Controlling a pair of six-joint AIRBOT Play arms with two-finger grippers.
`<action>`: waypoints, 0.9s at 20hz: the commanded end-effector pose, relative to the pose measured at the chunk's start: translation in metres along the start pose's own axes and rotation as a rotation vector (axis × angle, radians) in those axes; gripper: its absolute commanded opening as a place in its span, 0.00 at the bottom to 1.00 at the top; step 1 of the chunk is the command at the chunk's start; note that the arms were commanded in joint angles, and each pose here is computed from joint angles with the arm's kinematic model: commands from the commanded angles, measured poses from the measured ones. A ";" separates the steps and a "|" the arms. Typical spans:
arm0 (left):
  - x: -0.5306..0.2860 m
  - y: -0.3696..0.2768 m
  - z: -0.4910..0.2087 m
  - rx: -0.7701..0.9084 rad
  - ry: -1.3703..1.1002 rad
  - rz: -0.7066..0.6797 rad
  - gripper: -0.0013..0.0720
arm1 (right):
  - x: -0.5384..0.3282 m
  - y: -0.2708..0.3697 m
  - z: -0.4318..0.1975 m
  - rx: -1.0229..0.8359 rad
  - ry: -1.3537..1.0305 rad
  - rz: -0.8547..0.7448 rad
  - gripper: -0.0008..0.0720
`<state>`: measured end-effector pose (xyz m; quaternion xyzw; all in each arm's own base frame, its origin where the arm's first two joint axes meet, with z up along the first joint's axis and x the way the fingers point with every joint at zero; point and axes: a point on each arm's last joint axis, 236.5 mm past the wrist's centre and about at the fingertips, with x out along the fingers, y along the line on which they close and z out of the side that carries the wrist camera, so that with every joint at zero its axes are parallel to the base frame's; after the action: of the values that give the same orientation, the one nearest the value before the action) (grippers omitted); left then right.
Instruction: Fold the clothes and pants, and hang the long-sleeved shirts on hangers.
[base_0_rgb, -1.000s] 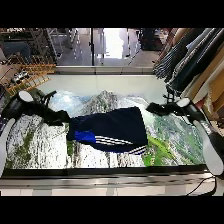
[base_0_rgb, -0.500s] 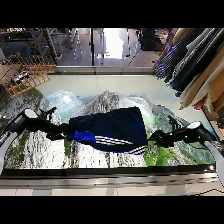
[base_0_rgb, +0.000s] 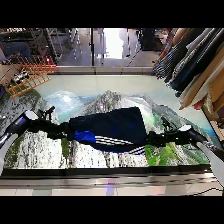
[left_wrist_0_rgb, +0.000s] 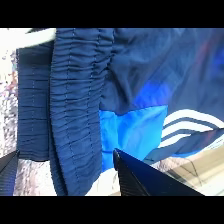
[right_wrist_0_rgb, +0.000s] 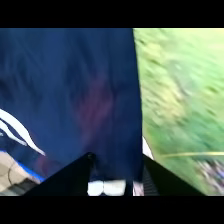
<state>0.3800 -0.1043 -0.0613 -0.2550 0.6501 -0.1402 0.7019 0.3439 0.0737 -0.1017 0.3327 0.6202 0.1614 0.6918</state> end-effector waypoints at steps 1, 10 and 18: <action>0.006 0.000 -0.002 -0.028 0.013 -0.001 0.85 | 0.004 0.010 0.010 -0.002 -0.043 0.038 0.46; 0.015 -0.019 0.009 -0.040 -0.026 -0.068 0.04 | 0.005 0.023 0.004 -0.033 -0.020 0.053 0.03; -0.030 -0.038 0.033 -0.091 -0.112 -0.259 0.04 | -0.087 0.100 0.075 -0.338 -0.142 0.004 0.04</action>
<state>0.4111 -0.1177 -0.0259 -0.3549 0.5877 -0.1751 0.7057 0.4054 0.0793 -0.0082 0.2643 0.5458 0.2316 0.7607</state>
